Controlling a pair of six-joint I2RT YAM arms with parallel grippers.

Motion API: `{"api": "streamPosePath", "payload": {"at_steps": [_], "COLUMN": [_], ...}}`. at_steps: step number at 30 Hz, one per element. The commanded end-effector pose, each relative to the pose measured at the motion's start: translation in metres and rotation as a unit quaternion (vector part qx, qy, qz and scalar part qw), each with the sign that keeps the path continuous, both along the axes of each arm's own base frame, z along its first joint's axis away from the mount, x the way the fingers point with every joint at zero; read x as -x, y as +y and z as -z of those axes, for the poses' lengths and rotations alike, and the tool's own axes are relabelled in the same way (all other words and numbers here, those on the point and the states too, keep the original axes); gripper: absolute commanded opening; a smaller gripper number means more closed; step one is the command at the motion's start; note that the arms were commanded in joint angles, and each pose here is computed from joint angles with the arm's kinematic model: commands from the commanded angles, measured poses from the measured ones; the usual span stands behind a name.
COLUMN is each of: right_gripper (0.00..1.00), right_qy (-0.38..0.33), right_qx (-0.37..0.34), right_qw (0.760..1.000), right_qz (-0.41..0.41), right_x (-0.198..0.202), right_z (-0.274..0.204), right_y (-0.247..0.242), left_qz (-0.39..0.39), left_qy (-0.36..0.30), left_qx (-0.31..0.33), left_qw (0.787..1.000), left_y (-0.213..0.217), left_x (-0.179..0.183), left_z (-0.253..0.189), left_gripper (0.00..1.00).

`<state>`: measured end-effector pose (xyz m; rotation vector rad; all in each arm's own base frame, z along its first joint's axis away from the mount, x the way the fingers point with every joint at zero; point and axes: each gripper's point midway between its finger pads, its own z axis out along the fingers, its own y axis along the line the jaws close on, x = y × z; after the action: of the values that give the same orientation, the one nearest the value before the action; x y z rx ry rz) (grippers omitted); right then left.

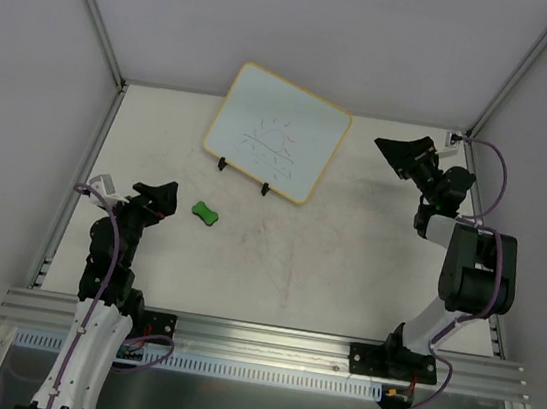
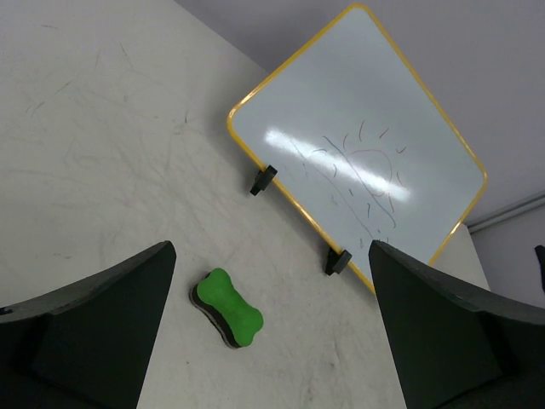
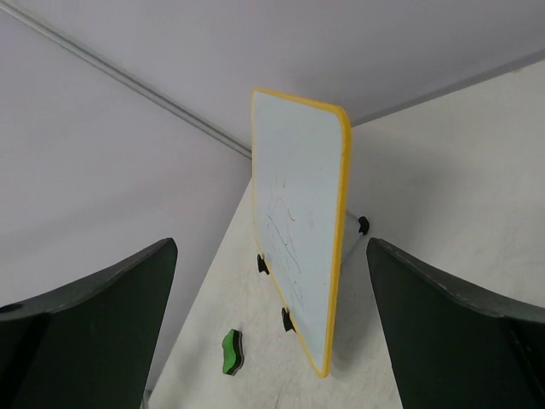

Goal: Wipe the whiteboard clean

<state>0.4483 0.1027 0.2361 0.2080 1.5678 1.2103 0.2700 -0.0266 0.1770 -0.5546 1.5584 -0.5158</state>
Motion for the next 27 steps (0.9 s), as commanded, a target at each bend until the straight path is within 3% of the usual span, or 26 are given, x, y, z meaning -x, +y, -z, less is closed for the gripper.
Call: {"api": "streamPosePath", "payload": {"at_steps": [1, 4, 10, 18, 27], "right_gripper": [0.99, 0.99, 0.99, 0.99, 0.94], "right_qy": [-0.059, -0.042, -0.030, -0.065, -0.085], "right_qx": [-0.073, -0.075, -0.064, -0.027, -0.027], "right_qw": [0.995, 0.996, 0.997, 0.994, 0.989], "right_qz": [-0.030, -0.027, -0.030, -0.078, -0.118], "right_x": [-0.001, -0.013, -0.026, -0.037, -0.065], "right_z": [-0.031, -0.008, 0.018, 0.019, 0.013], "right_y": [-0.009, -0.011, -0.004, 0.028, 0.039], "left_qz": [-0.030, -0.028, -0.063, -0.062, -0.045], "left_qy": [-0.030, -0.025, 0.087, 0.202, 0.267], "left_qx": [0.022, 0.000, 0.000, 0.039, 0.063], "left_qw": [0.999, 0.999, 0.994, 0.977, 0.961], "left_y": [0.009, 0.010, 0.021, 0.014, 0.001], "left_x": [0.004, 0.004, -0.010, -0.023, -0.044], "left_z": [-0.009, -0.010, 0.017, 0.051, 0.058], "left_gripper": [0.99, 0.99, 0.99, 0.99, 0.99]}}
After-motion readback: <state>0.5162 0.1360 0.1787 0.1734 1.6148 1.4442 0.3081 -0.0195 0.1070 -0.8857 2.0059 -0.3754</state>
